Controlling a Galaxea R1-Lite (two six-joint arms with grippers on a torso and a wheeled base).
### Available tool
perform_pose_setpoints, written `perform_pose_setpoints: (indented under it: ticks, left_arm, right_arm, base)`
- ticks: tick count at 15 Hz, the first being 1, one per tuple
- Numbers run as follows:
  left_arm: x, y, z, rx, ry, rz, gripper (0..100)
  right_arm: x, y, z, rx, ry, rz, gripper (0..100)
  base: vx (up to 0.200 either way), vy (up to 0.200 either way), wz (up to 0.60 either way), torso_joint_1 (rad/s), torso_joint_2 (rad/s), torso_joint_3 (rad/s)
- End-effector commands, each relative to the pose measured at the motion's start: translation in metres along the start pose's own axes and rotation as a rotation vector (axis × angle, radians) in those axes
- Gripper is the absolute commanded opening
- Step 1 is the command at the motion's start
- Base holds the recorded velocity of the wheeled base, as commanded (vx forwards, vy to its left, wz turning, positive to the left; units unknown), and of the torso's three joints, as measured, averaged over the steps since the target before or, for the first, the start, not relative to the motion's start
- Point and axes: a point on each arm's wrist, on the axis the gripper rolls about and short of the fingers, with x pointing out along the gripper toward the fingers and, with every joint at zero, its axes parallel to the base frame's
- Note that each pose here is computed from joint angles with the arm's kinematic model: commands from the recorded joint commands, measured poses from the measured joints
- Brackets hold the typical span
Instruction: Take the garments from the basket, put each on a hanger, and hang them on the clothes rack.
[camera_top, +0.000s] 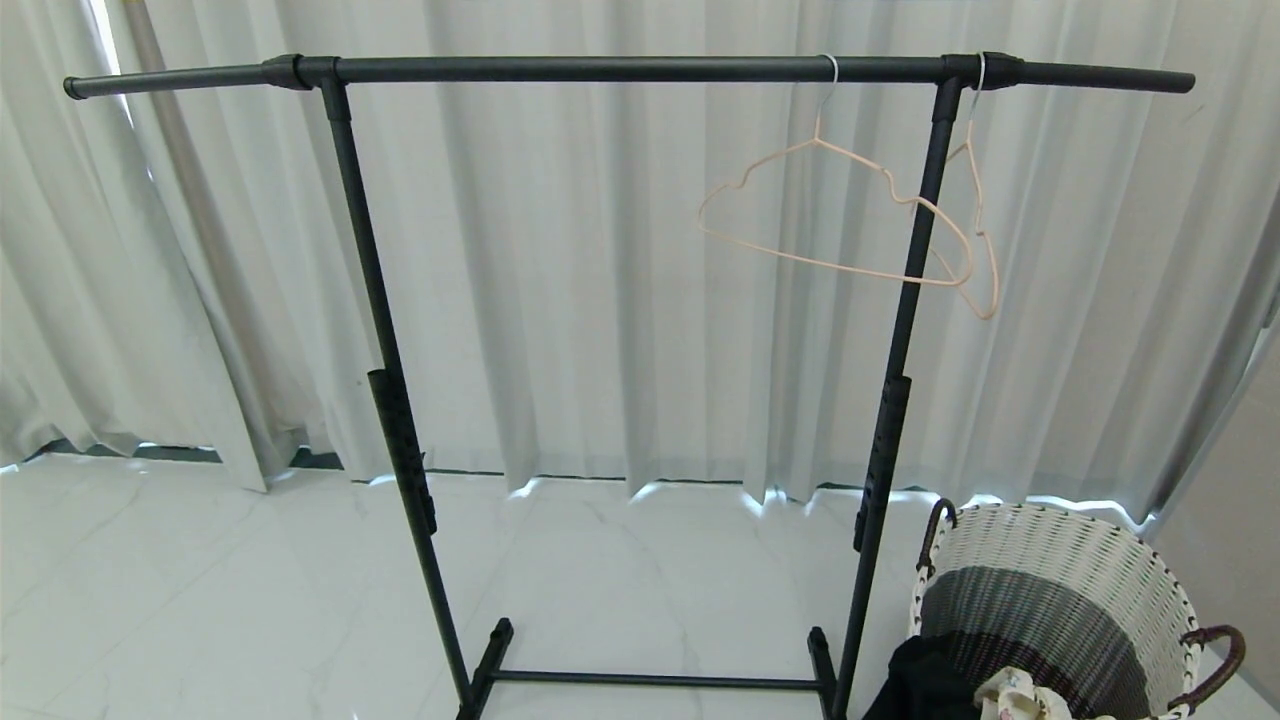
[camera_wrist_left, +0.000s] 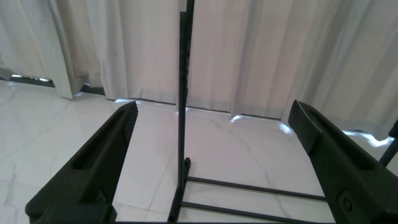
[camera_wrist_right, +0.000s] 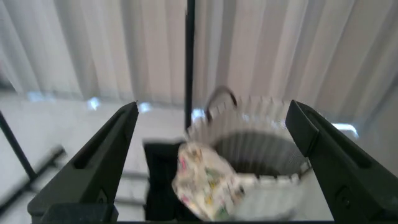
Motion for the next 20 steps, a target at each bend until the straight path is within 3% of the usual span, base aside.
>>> perform_pose_setpoints:
  ticks: [1, 3, 6, 9, 11, 14, 18, 20]
  left_arm:
    - [0.000, 0.000, 0.000, 0.039, 0.002, -0.001, 100]
    - [0.000, 0.000, 0.000, 0.061, 0.001, -0.002, 100]
    - [0.000, 0.000, 0.000, 0.056, 0.001, -0.002, 100]
    - [0.000, 0.000, 0.000, 0.055, 0.001, -0.002, 100]
    - [0.000, 0.000, 0.000, 0.055, 0.001, -0.002, 100]
    - [0.000, 0.000, 0.000, 0.055, 0.001, -0.002, 100]
    - [0.000, 0.000, 0.000, 0.055, 0.001, -0.002, 100]
    - [0.000, 0.000, 0.000, 0.055, 0.001, -0.002, 100]
  right_arm:
    - [0.004, 0.000, 0.038, 0.114, 0.007, 0.059, 100]
    - [0.037, -0.001, 0.055, 0.085, 0.215, 0.136, 100]
    - [0.106, 0.001, 0.052, -0.153, 0.555, 0.165, 100]
    - [0.150, -0.003, 0.026, -0.370, 0.822, 0.181, 100]
    - [0.171, -0.006, 0.004, -0.451, 0.962, 0.190, 100]
    - [0.197, -0.009, -0.022, -0.564, 1.052, 0.181, 100]
    - [0.215, -0.005, -0.047, -0.621, 1.115, 0.240, 100]
    - [0.224, 0.001, -0.059, -0.637, 1.104, 0.269, 100]
  base:
    - [0.000, 0.000, 0.00, 0.000, 0.00, 0.000]
    - [0.000, 0.000, 0.00, 0.000, 0.00, 0.000]
    - [0.000, 0.000, 0.00, 0.000, 0.00, 0.000]
    - [0.000, 0.000, 0.00, 0.000, 0.00, 0.000]
    - [0.000, 0.000, 0.00, 0.000, 0.00, 0.000]
    - [0.000, 0.000, 0.00, 0.000, 0.00, 0.000]
    - [0.000, 0.000, 0.00, 0.000, 0.00, 0.000]
    - [0.000, 0.000, 0.00, 0.000, 0.00, 0.000]
